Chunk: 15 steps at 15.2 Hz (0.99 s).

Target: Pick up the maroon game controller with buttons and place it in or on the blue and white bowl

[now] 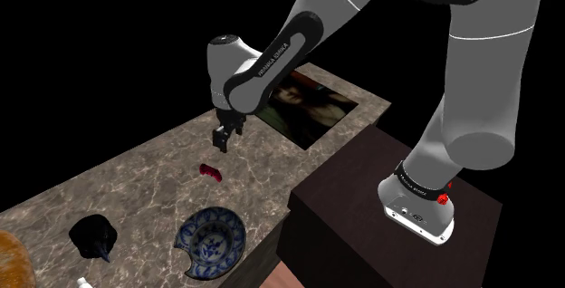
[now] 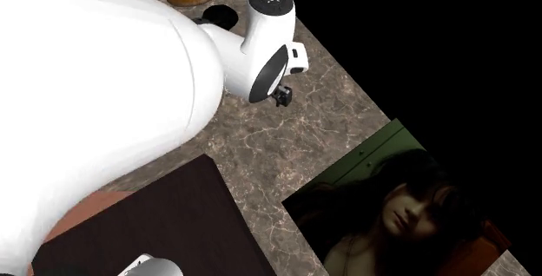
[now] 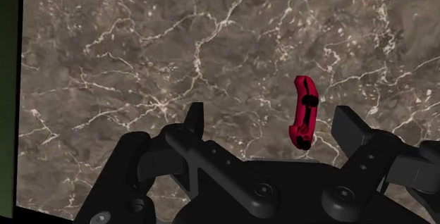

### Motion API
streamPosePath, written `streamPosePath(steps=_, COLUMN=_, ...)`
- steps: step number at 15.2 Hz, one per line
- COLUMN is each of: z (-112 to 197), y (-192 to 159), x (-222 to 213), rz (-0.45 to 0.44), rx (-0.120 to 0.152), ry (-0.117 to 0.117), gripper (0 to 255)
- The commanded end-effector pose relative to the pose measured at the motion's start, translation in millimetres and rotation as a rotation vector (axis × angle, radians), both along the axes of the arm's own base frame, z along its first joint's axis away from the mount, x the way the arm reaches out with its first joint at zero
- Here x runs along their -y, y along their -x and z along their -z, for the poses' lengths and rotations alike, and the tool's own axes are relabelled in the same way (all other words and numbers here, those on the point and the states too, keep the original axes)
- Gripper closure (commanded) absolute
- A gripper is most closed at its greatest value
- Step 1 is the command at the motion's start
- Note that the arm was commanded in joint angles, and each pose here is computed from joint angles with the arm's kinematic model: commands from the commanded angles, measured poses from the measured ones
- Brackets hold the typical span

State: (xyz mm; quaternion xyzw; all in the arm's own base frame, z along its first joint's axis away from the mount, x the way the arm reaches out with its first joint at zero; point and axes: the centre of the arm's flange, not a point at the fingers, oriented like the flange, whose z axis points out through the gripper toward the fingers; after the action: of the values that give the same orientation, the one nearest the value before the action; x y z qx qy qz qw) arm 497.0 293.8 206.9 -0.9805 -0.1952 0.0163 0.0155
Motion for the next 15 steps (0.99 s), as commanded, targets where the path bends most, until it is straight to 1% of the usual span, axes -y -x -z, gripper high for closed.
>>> streamPosePath(steps=1, z=17.6, y=-3.4, x=-16.0, rz=-0.023, rx=0.0, ry=-0.004, gripper=0)
streamPosePath(steps=7, z=70.7, y=-17.1, x=-72.0, rz=-0.091, rx=0.002, ry=-0.015, gripper=0)
streamPosePath(steps=15, z=113.8, y=-16.3, x=-76.8, rz=-0.095, rx=0.002, ry=-0.015, gripper=0)
